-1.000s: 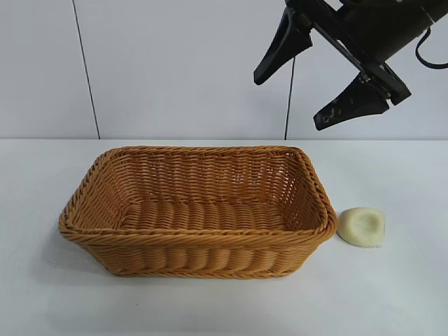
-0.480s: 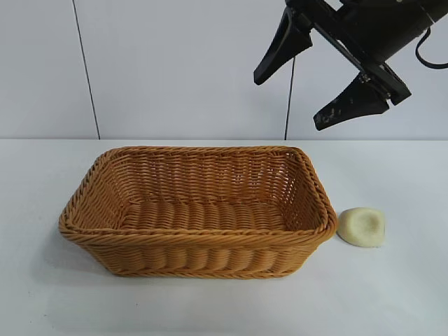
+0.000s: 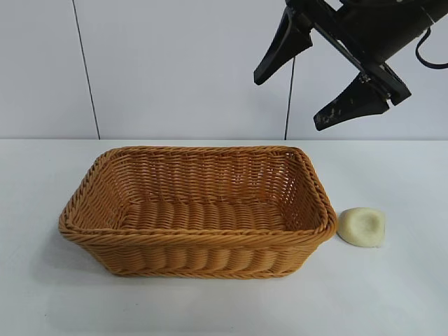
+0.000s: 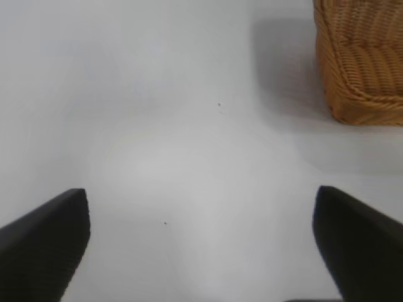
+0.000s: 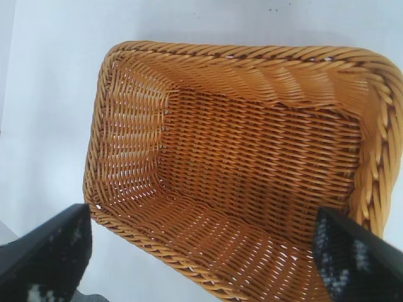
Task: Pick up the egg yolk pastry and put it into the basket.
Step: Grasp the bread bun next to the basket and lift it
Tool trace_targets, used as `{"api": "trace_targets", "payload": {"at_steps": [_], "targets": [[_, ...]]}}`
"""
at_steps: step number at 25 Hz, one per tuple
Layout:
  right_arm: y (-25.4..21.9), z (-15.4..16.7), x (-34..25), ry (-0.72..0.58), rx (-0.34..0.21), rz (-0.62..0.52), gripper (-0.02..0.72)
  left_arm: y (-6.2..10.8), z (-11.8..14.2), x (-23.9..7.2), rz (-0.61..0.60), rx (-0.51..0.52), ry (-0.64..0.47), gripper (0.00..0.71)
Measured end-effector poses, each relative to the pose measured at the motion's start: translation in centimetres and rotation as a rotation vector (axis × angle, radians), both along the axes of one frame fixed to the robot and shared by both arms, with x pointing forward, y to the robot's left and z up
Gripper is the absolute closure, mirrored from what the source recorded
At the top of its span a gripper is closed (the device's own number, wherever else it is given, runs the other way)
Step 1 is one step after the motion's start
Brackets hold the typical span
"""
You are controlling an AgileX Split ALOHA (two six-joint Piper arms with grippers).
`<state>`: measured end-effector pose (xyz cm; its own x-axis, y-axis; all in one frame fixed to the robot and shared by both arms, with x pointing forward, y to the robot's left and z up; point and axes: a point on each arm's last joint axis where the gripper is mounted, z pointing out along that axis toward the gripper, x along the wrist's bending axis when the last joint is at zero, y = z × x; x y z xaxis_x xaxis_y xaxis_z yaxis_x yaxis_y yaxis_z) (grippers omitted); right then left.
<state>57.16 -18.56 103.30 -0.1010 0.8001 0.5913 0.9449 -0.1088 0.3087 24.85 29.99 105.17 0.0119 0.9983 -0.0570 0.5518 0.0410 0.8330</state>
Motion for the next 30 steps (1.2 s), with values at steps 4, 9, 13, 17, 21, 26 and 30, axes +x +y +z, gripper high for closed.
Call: {"api": "trace_targets", "payload": {"at_steps": [4, 9, 13, 17, 21, 26, 30], "targets": [[0.0, 0.0, 0.0, -0.001, 0.0, 0.0, 0.026, 0.0, 0.0, -1.5, -0.001, -0.006, -0.1, 0.018], [-0.1, 0.2, 0.1, -0.003, -0.019, 0.003, 0.026, 0.0, 0.0, -1.6, -0.002, -0.007, -0.105, 0.018], [-0.9, 1.6, 0.7, -0.032, -0.139, 0.001, 0.026, 0.0, 0.0, -1.6, -0.002, -0.007, -0.105, 0.018], [-2.7, 3.4, 1.4, -0.056, -0.376, -0.029, 0.026, 0.0, 0.0, -1.6, -0.002, -0.007, -0.105, 0.018], [-5.3, 3.5, 1.7, -0.028, -0.553, -0.096, 0.026, 0.0, 0.0, -1.6, -0.002, -0.007, -0.105, 0.018], [-7.9, 1.5, 2.5, 0.078, -0.56, -0.119, 0.026, 0.0, 0.0, -1.6, -0.002, -0.007, -0.105, 0.018], [-7.7, -1.7, 3.6, 0.173, -0.537, -0.081, 0.026, 0.0, 0.0, -1.6, -0.002, -0.007, -0.105, 0.018]]}}
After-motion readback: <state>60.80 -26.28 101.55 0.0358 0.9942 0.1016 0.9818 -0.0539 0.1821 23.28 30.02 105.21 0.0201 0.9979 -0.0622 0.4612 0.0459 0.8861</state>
